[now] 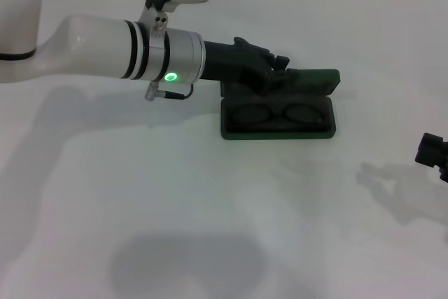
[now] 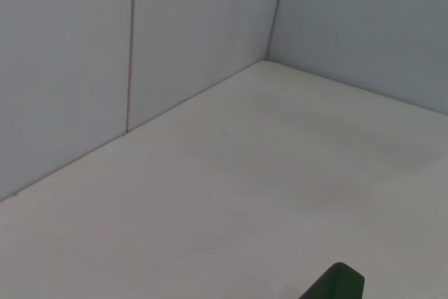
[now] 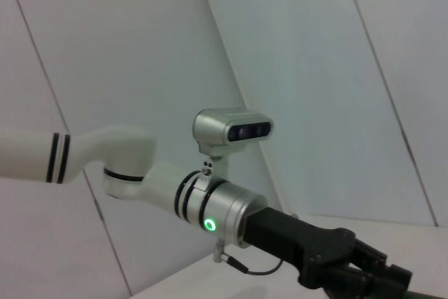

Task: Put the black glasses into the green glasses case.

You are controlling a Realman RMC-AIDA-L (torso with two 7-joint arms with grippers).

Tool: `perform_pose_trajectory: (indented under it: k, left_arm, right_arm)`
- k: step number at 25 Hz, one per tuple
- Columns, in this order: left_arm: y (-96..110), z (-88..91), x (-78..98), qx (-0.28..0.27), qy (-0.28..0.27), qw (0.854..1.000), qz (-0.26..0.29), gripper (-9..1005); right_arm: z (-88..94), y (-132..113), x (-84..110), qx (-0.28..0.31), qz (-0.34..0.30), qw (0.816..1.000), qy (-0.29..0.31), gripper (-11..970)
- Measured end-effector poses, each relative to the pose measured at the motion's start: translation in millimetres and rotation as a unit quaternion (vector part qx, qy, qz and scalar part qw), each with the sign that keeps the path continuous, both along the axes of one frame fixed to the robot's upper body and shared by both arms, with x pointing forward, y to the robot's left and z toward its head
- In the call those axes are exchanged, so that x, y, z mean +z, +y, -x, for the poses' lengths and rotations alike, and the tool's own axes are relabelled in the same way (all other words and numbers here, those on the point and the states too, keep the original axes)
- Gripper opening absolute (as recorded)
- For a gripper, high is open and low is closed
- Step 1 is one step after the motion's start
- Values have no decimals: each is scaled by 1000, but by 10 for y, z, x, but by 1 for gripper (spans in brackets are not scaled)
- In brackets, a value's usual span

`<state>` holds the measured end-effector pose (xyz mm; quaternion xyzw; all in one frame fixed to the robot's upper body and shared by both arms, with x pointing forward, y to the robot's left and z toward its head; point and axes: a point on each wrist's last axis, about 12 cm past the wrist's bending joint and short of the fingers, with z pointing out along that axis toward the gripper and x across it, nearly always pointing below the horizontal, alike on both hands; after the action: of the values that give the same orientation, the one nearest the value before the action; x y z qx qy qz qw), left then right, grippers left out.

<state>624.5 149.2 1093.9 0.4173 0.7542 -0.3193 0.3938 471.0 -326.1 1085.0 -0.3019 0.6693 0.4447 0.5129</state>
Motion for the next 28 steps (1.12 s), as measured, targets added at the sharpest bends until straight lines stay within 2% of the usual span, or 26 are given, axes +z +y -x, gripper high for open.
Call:
perform_pose_trajectory:
  k: [4,7,12,21,25,28]
  left_arm:
    - [0,20,-27,-3,5,1000,-3,308]
    - [-22,44,-44,-9,7,1000,-5,247]
    - [-14,146,-119,-20,21,1000,2,152]
    - [-20,334,-252,-44,22,999,13,98]
    - [-6,434,-187,-76,5,996,50,90]
    - [162,585,-59,-101,-14,990,100,83]
  right_arm:
    - [-35,10,-25,-8,3,1000,2,167]
    - [-47,3,-31,-13,6,1000,2,168]
    - [-76,7,-31,-16,9,1000,2,170]
    - [-84,20,-38,-15,11,1000,3,173]
    - [-66,25,-43,-10,13,1000,0,175]
    - [-23,42,-30,13,17,1000,-13,176]
